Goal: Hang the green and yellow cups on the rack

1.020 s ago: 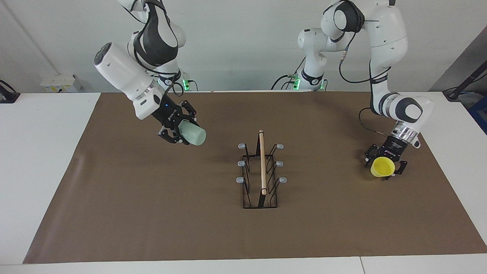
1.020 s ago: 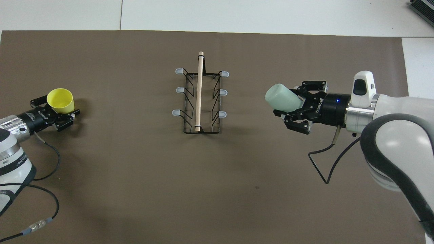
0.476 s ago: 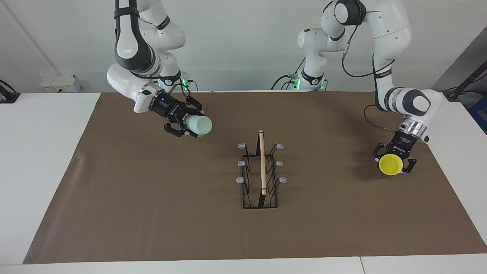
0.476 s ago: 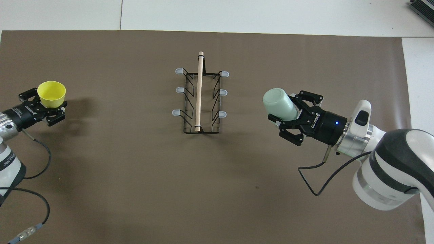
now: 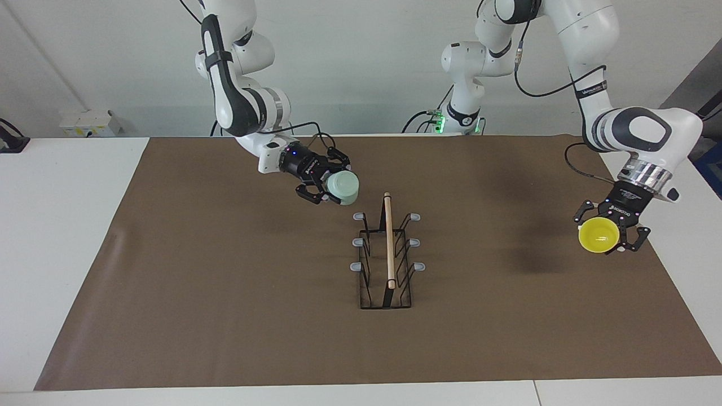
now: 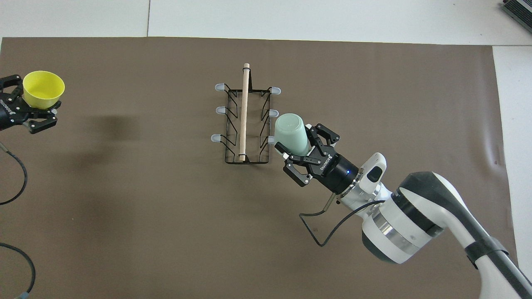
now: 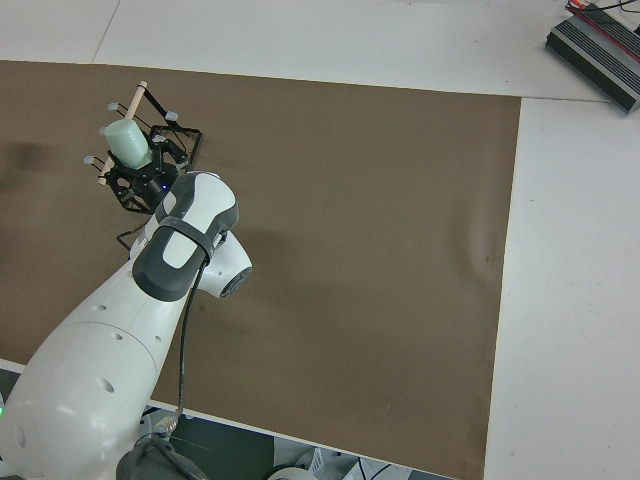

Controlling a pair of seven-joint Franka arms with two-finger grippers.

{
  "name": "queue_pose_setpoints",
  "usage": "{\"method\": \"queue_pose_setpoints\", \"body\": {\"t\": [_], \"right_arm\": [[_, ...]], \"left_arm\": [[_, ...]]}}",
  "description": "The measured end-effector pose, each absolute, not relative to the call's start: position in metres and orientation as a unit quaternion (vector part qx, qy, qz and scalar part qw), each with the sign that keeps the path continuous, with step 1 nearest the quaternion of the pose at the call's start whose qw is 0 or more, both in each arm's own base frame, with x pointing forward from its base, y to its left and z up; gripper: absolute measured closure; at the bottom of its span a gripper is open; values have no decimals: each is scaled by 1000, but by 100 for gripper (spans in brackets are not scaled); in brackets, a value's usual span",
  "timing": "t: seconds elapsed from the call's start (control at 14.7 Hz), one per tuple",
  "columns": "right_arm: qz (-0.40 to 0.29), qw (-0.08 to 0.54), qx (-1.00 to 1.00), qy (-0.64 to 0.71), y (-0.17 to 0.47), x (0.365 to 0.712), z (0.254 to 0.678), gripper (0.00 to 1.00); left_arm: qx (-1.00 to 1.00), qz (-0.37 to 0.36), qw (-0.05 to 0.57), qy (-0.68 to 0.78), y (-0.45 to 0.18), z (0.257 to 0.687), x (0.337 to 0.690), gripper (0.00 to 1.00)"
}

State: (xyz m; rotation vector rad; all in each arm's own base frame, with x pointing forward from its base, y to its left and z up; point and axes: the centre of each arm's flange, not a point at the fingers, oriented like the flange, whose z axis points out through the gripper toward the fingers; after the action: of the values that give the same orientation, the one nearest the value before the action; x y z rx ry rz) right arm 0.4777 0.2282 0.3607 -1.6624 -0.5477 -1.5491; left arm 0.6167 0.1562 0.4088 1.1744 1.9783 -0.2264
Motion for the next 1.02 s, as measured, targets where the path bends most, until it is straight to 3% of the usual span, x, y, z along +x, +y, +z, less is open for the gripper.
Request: {"method": "queue_pose_setpoints", "body": {"t": [0.75, 1.02], "right_arm": [[-608, 409, -638, -234, 263, 478, 304, 30], [-619, 413, -625, -237, 266, 485, 307, 30]], "left_arm": [[627, -27, 308, 715, 95, 468, 618, 41], [688, 8, 259, 678, 66, 487, 616, 41]]}}
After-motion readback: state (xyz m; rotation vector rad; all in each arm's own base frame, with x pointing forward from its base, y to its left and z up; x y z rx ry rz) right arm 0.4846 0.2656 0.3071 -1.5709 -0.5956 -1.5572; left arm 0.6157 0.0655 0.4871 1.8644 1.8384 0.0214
